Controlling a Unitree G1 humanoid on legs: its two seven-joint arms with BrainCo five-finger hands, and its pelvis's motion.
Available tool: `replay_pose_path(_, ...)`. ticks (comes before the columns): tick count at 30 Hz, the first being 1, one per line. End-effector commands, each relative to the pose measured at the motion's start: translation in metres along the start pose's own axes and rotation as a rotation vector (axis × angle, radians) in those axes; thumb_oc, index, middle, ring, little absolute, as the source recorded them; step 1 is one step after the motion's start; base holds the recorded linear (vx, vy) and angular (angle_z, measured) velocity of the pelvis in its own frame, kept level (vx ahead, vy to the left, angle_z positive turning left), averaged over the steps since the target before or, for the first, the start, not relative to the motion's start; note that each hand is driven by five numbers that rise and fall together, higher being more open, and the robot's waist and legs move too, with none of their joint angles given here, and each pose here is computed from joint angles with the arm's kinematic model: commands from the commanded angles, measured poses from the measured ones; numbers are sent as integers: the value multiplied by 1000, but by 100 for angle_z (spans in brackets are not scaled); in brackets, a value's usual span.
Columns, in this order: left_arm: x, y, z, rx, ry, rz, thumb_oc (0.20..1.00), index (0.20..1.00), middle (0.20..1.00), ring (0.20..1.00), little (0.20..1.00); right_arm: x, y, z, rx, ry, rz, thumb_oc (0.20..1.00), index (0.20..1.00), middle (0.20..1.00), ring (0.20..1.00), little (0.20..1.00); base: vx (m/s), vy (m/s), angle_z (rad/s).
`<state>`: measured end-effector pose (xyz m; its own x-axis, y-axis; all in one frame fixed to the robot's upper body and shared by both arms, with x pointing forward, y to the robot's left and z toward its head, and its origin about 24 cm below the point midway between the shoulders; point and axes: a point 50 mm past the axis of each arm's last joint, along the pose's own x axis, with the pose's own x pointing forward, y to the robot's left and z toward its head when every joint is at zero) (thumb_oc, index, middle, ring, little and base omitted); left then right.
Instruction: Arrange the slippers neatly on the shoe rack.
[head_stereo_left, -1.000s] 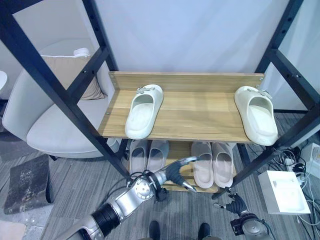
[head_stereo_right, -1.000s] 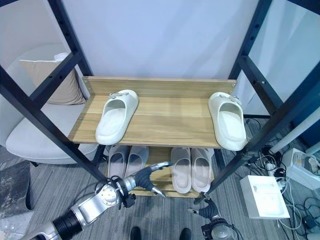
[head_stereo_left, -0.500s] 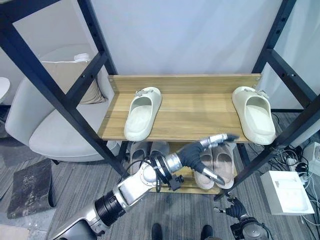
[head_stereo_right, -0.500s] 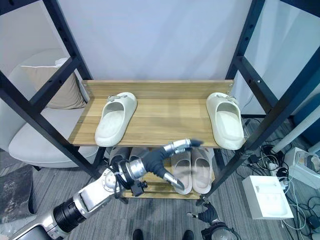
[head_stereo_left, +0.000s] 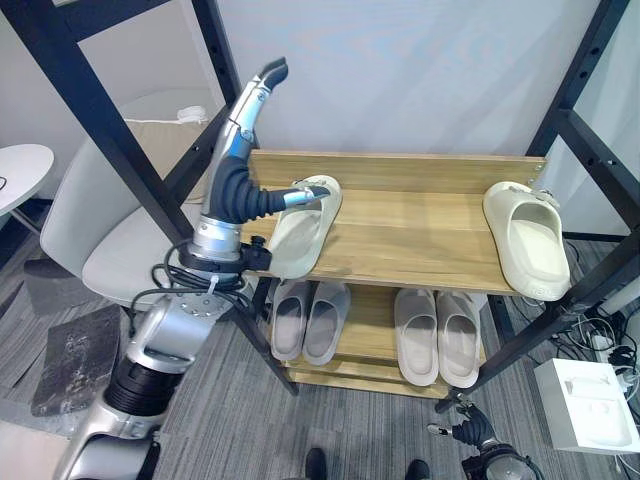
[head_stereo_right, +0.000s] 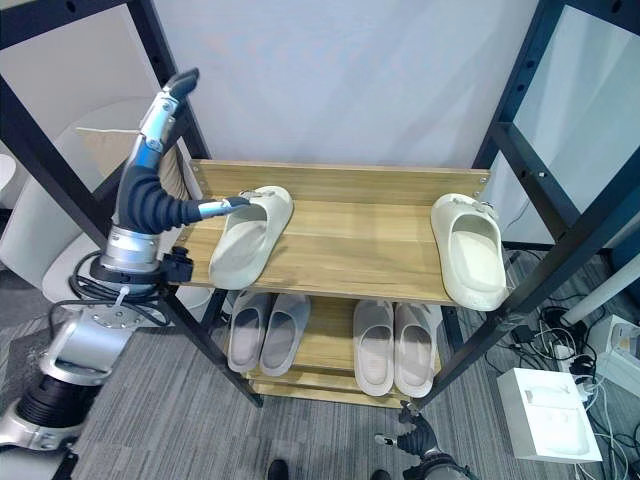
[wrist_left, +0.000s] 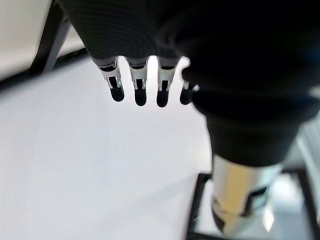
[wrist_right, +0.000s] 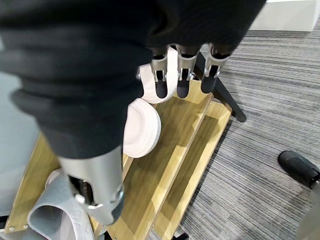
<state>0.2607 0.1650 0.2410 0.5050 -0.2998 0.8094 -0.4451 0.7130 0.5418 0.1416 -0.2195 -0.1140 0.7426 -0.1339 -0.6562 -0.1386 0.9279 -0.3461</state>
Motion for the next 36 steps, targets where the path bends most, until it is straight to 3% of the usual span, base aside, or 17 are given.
replay_pose_path(1,21,13,-12,252,-39,103,1000,1000,1000,1000,1000,5,-3,30,-18,-145,-17,1000,1000,1000,1000,1000,0,0,0)
replay_pose_path(6,23,18,-27,512,-38,80,1000,1000,1000,1000,1000,4,-6,34,-25,-165,-23,1000,1000,1000,1000,1000,18,3,-5)
replay_pose_path(13,22,5,-42,677,-26,-23,1000,1000,1000,1000,1000,4,-6,39,-42,-189,-16,1000,1000,1000,1000,1000,23,0,-8)
replay_pose_path(24,13,-7,-73,817,48,-197,1000,1000,1000,1000,1000,5,-9,42,-52,-203,-21,1000,1000,1000,1000,1000,19,1,-13)
replay_pose_path(36,12,3,-109,1013,137,-353,1000,1000,1000,1000,1000,4,-19,43,-44,-212,-43,1000,1000,1000,1000,1000,14,2,-5)
